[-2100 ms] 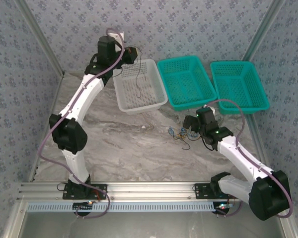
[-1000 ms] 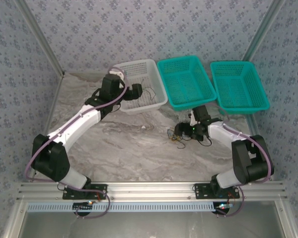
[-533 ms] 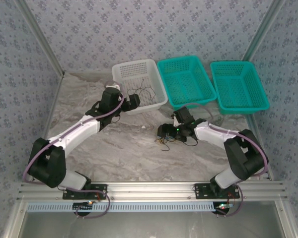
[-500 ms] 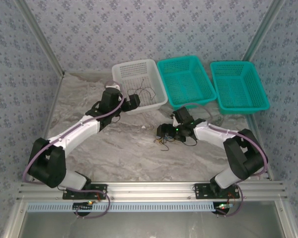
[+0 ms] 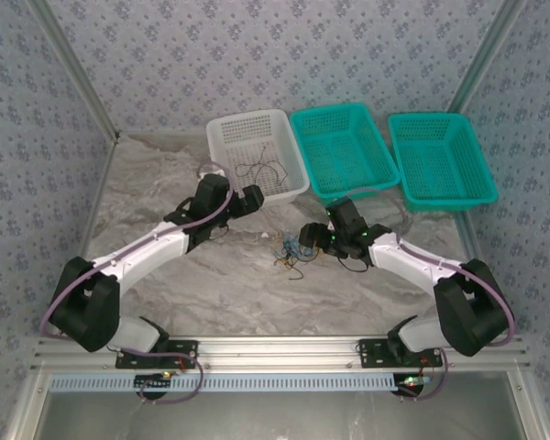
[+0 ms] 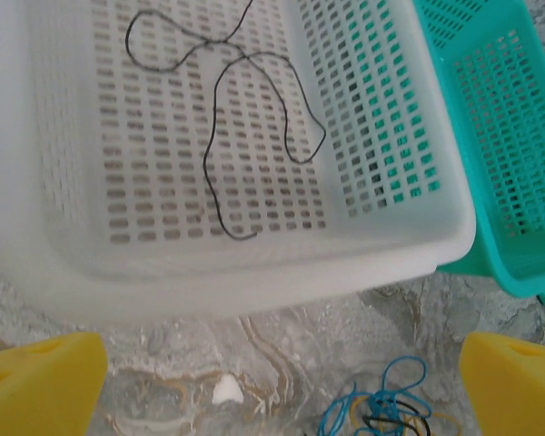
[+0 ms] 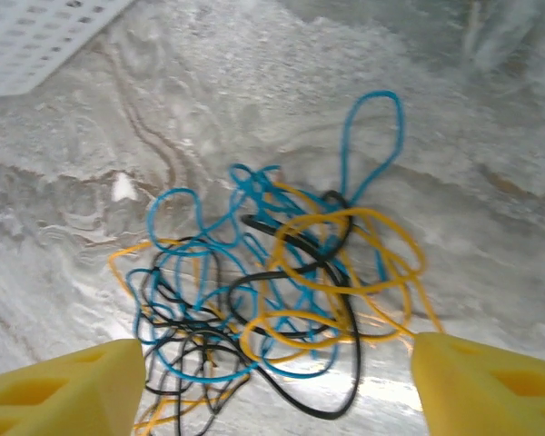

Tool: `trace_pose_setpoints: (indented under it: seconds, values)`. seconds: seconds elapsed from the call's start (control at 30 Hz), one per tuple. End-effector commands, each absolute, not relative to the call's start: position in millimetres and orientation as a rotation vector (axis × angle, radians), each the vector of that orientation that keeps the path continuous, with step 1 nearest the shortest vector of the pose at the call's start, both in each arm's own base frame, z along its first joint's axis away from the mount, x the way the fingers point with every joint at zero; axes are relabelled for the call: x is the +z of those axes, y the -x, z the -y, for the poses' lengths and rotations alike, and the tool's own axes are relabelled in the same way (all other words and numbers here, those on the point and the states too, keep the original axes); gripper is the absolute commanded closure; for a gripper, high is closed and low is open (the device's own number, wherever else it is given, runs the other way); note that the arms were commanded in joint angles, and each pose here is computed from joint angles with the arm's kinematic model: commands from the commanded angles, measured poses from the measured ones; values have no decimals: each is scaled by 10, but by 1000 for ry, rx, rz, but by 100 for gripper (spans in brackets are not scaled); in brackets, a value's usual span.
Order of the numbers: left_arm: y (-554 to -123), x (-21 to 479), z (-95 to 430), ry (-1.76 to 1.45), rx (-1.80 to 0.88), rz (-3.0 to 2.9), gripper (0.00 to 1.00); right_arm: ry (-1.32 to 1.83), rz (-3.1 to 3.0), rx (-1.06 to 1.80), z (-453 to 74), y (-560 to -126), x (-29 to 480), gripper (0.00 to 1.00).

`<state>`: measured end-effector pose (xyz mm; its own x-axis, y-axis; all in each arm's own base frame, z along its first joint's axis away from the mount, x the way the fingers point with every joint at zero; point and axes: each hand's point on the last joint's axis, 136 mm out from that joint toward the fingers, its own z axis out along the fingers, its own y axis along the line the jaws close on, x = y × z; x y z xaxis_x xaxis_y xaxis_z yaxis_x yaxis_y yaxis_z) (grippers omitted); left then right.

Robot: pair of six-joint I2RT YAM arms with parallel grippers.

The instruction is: Untangle the cables

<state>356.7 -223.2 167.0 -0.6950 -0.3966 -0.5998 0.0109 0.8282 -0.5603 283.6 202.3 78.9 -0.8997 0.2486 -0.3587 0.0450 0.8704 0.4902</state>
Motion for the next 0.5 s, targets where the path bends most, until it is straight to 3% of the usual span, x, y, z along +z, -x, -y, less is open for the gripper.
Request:
trace_pose_setpoints:
  seconds: [0.0, 0.17, 0.47]
  values:
    - [-3522, 1743, 2214, 380, -743, -2191, 1, -322, -2659, 636, -1898, -2736, 633, 30]
    - [-3477, 1670, 2186, 423, -733, -2195, 1, -433, -2606, 760, -1865, -2729, 618, 48]
    - [-3465, 1596, 2268, 431, -766, -2225, 1, -393, -2548, 922, -1959, -2683, 630, 64]
